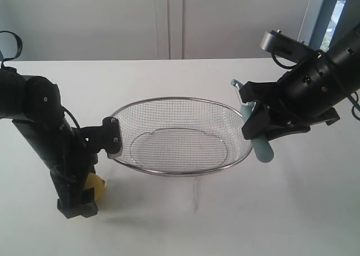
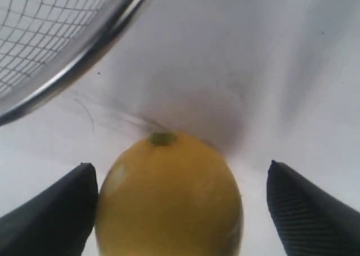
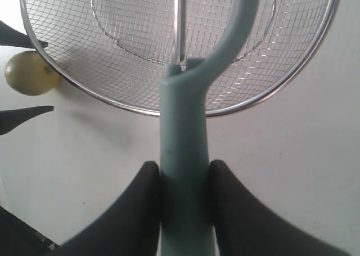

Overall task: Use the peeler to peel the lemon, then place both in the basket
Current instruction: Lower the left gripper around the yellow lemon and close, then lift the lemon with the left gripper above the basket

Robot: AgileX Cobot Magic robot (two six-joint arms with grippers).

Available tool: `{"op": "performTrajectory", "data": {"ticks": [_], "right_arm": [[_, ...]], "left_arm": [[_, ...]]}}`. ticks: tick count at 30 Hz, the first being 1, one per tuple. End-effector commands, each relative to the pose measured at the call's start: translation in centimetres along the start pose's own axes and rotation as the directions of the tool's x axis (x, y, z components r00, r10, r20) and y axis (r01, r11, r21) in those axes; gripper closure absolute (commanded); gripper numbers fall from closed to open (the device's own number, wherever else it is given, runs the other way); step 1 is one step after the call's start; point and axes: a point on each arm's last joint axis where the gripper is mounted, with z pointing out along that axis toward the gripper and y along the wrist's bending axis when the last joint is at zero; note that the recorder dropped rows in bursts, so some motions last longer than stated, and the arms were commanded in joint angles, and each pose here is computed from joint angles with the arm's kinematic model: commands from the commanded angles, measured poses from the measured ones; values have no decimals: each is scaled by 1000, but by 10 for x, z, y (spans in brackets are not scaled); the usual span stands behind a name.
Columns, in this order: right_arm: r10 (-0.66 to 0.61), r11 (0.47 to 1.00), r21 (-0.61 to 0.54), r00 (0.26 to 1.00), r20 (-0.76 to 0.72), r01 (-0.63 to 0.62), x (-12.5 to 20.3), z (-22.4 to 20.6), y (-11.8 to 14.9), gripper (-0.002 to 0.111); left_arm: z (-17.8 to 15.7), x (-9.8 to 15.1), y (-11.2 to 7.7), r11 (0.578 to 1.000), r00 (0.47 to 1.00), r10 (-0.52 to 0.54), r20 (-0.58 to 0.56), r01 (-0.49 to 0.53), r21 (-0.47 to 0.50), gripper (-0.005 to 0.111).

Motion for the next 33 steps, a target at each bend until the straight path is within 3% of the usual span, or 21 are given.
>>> {"op": "performTrajectory", "data": {"ticks": [1, 6, 10, 19, 25, 33], "right_arm": [[-16, 1000, -2, 1000, 13, 16, 1, -2, 2, 108], [-16, 1000, -2, 1000, 13, 16, 1, -2, 2, 108], [-16, 1000, -2, 1000, 13, 16, 1, -2, 2, 108], [-16, 1000, -2, 1000, 13, 16, 1, -2, 2, 108], [-16, 1000, -2, 1000, 13, 16, 1, -2, 2, 108], [-16, 1000, -2, 1000, 13, 16, 1, -2, 2, 108]], "left_arm": [[7, 0, -1, 999, 1000, -9, -22, 9, 33, 23], [8, 1, -1, 999, 1000, -9, -24, 10, 35, 24], [8, 1, 0, 1000, 999, 7, -34, -6, 25, 35], [6, 4, -2, 999, 998, 26, -56, -24, 34, 80], [-20, 3, -8, 1000, 999, 9, -34, -8, 21, 104], [-78, 0, -16, 989, 994, 23, 104, -7, -148, 107]]}}
